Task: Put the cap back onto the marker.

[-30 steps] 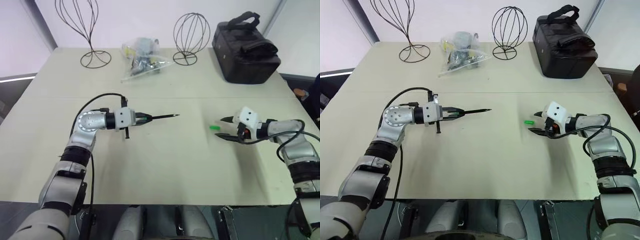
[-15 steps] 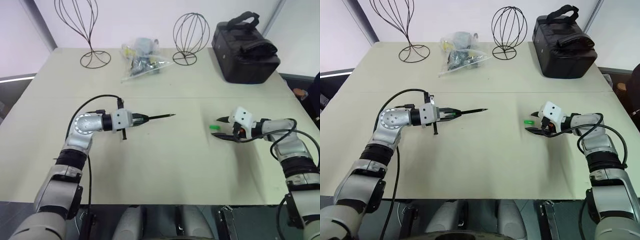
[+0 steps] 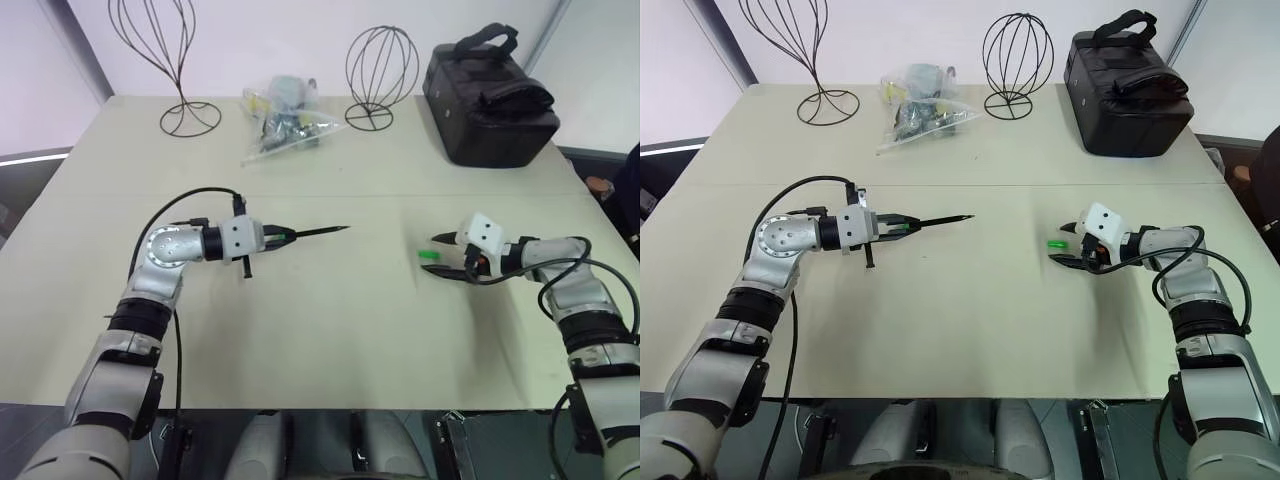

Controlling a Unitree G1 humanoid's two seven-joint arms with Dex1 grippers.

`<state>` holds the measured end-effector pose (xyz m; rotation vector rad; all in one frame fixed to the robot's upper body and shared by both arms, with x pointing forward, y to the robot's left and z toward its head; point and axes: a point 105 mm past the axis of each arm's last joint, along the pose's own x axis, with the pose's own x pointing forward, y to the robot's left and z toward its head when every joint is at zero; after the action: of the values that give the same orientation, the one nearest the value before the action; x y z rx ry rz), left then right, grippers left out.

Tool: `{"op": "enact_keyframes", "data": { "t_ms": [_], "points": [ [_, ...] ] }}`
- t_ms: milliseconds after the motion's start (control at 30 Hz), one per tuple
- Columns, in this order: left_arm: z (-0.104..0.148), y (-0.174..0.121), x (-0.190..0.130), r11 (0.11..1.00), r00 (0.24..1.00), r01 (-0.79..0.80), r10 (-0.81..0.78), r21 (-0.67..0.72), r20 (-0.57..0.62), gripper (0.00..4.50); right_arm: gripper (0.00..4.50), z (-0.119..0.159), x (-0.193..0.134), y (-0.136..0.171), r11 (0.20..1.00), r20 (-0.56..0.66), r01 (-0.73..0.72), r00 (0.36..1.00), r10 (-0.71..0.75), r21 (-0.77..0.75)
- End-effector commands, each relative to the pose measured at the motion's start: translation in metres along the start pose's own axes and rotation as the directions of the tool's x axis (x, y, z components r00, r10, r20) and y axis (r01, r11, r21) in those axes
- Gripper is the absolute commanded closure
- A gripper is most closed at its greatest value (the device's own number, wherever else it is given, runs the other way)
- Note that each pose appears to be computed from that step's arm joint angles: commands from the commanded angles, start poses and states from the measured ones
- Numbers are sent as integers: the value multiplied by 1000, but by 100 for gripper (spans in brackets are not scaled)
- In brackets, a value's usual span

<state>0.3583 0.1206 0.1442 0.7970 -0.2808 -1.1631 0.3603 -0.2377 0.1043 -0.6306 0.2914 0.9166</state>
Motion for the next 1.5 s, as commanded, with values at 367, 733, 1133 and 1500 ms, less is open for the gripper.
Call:
{"op": "enact_keyframes", "data": {
  "t_ms": [367, 733, 1133, 1500],
  "points": [
    [9, 11, 0, 999, 999, -28, 27, 21, 30, 450, 446, -7, -5, -2, 998, -5, 25, 1000, -25, 51],
    [13, 4, 2, 998, 998, 36, -39, 46, 57, 450, 446, 22, -16, 10, 974, -22, 49, 998, -55, -222],
    [38, 9, 35, 940, 980, 74, -130, 334, 150, 450, 446, 103, -34, 19, 850, 49, 238, 969, -244, -471],
    [40, 11, 48, 913, 983, 40, -110, 406, 149, 450, 446, 109, -36, 34, 839, 10, 247, 961, -277, -486]
  ]
}}
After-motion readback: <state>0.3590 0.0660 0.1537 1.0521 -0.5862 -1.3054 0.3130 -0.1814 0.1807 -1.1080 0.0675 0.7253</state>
